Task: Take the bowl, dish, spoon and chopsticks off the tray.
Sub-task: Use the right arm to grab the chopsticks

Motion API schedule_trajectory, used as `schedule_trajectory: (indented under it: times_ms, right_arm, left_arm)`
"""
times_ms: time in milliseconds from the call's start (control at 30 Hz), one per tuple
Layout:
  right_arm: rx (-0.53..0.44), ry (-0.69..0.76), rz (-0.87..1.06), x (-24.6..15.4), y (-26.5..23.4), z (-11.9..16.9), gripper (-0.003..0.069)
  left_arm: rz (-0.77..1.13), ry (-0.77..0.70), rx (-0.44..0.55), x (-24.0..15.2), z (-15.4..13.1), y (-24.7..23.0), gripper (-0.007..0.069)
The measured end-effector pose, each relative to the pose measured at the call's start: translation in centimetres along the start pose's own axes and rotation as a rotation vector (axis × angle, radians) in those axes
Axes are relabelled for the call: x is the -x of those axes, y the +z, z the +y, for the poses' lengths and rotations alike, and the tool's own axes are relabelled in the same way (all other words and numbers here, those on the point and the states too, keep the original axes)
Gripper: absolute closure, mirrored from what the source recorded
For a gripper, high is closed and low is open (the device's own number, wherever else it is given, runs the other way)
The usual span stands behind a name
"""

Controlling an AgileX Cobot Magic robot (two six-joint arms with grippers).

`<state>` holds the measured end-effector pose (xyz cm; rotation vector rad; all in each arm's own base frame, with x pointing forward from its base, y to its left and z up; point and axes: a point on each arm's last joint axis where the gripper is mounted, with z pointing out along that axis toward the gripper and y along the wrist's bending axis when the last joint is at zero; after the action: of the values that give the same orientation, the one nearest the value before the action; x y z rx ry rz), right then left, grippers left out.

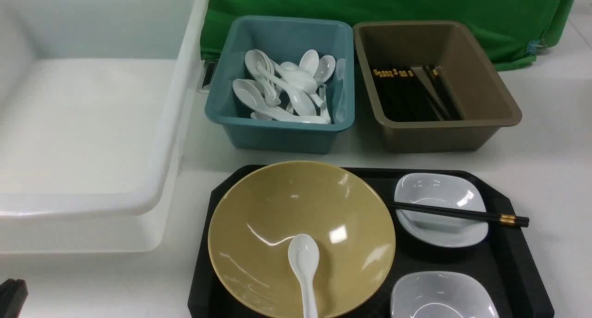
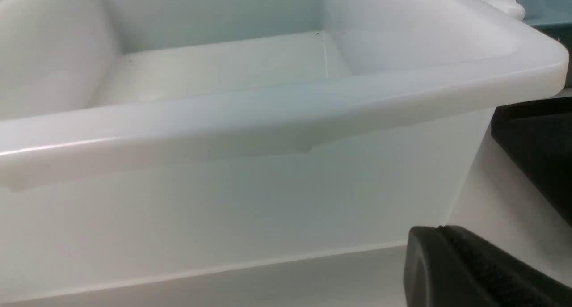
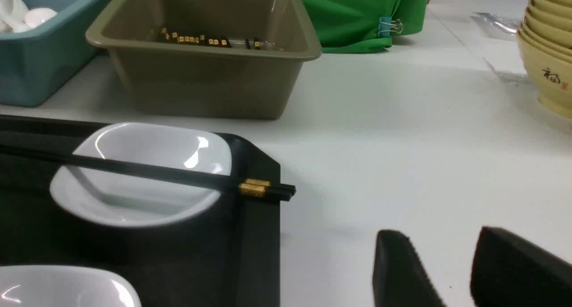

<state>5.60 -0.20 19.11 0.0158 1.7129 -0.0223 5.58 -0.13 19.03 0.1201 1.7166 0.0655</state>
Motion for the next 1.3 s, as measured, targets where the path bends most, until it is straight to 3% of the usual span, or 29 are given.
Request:
schedule_trajectory:
  times_ms: [700, 867, 900, 1000, 1067, 1100, 1200, 1300]
  right_arm:
    - [0.000, 0.000, 0.000, 0.0, 0.0, 0.0, 0.0417]
    - [0.000, 0.002, 0.000, 0.0, 0.0, 0.0, 0.0417]
    - [0.003, 0.029, -0.005, 0.0, 0.0, 0.0, 0.0417]
    - [0.045, 0.343, -0.105, 1.0, -0.1, 0.2, 0.0417]
    - [0.102, 0.708, -0.241, 2.3, -0.3, 0.1, 0.0417]
    - [0.104, 0.708, -0.251, 2.4, -0.3, 0.1, 0.0417]
    - [0.152, 0.892, -0.379, 3.5, -0.7, -0.2, 0.0417]
    - [0.180, 0.935, -0.479, 4.3, -1.1, -0.5, 0.0417]
  left_arm:
    - [-0.046, 0.001, 0.005, 0.4, 0.0, 0.0, 0.0623]
    - [-0.240, -0.249, -0.004, 2.1, 0.2, -0.3, 0.0623]
    - [-0.285, -0.314, -0.003, 2.5, 0.4, -0.4, 0.0623]
    - [-0.404, -0.466, 0.002, 3.4, 0.8, -0.7, 0.0623]
    - [-0.536, -0.599, -0.003, 4.4, 1.4, -1.2, 0.0623]
    - [-0.549, -0.610, -0.004, 4.4, 1.4, -1.3, 0.0623]
    - [-0.760, -0.747, -0.033, 5.8, 2.1, -2.4, 0.0623]
    - [-0.854, -0.827, -0.083, 7.7, 2.4, -3.4, 0.0623]
